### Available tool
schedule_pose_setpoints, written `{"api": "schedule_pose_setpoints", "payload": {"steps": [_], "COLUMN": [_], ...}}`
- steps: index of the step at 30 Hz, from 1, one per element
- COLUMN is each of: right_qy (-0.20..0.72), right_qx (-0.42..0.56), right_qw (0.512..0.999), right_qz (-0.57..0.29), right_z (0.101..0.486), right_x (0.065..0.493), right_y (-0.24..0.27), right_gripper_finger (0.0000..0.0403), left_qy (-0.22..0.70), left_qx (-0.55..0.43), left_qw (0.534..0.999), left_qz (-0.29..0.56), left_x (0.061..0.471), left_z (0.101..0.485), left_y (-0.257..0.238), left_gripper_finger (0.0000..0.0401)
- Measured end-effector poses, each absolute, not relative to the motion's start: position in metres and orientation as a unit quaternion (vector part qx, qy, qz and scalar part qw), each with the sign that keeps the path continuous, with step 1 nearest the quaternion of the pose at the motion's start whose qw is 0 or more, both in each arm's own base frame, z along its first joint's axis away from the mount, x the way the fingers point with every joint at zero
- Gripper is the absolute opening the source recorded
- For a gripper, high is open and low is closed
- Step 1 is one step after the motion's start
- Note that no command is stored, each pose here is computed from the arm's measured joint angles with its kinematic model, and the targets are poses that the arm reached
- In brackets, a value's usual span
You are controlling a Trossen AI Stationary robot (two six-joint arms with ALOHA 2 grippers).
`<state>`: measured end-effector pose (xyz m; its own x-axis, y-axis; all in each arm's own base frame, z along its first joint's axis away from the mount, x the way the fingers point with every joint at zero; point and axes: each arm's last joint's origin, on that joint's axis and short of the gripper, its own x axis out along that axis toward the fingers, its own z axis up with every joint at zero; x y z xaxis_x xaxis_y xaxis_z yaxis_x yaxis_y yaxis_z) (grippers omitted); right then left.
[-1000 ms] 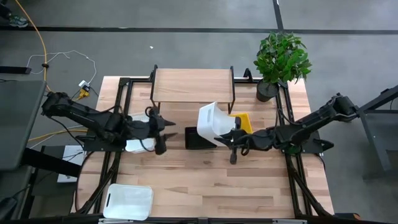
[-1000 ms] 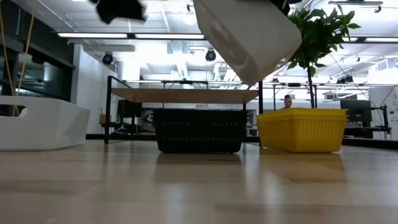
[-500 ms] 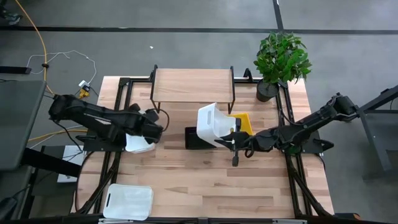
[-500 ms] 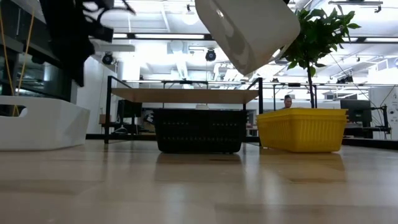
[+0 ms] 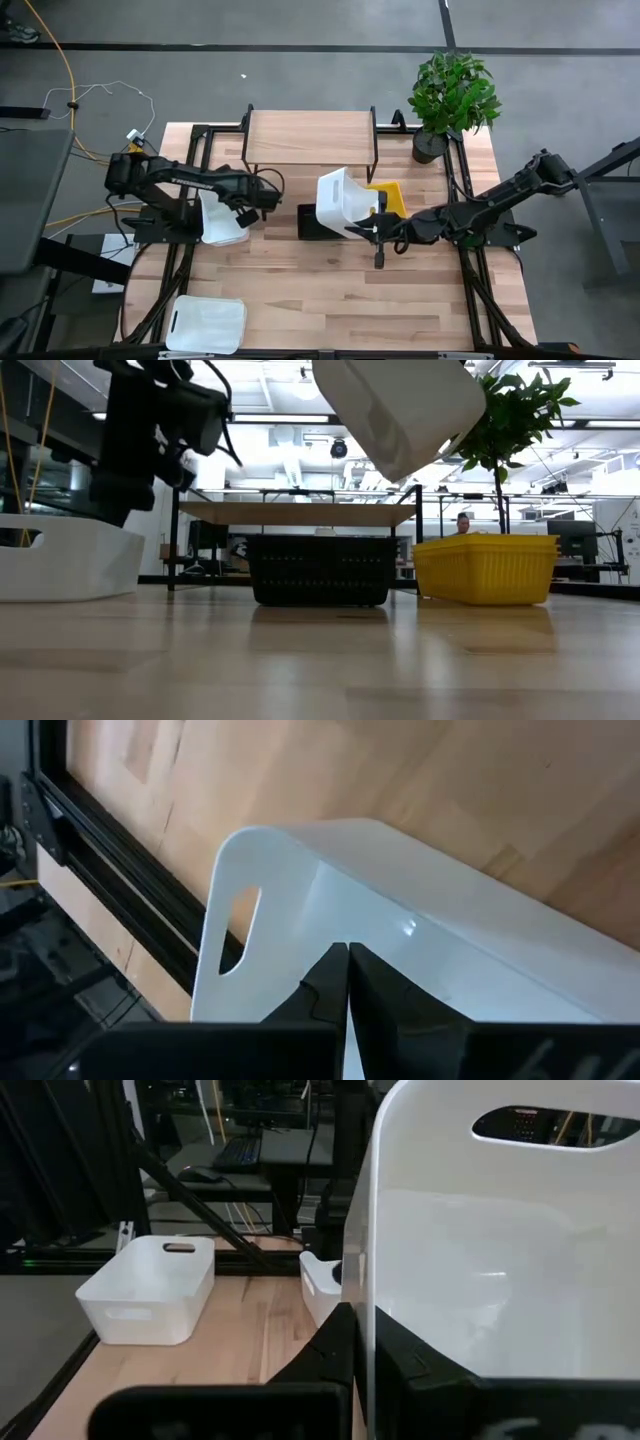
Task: Stack baskets on shelf by color
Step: Stack the top right white bin on the top left white bin
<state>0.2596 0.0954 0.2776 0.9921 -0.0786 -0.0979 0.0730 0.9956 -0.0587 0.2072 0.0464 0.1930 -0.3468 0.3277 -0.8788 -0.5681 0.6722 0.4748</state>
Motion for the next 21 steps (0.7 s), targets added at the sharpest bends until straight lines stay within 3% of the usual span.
{"api": "schedule_pose_setpoints", "payload": {"steps": [13, 21], "right_qy": [0.050, 0.050], "right_qx": [-0.027, -0.036], "right_qw": [0.998, 0.997], "right_qz": [-0.036, -0.036], "right_z": [0.278, 0.278], "right_x": [0.260, 0.260], "right_y": [0.096, 0.095], "right_gripper_finger": [0.0000, 0.0000], "left_qy": [0.686, 0.652], "left_qx": [-0.115, -0.107], "left_qw": [0.646, 0.690], "left_qz": [0.313, 0.294], "left_x": [0.229, 0.248], "left_z": [0.187, 0.210], "left_y": [0.045, 0.035], "left_gripper_finger": [0.0000, 0.0000]}}
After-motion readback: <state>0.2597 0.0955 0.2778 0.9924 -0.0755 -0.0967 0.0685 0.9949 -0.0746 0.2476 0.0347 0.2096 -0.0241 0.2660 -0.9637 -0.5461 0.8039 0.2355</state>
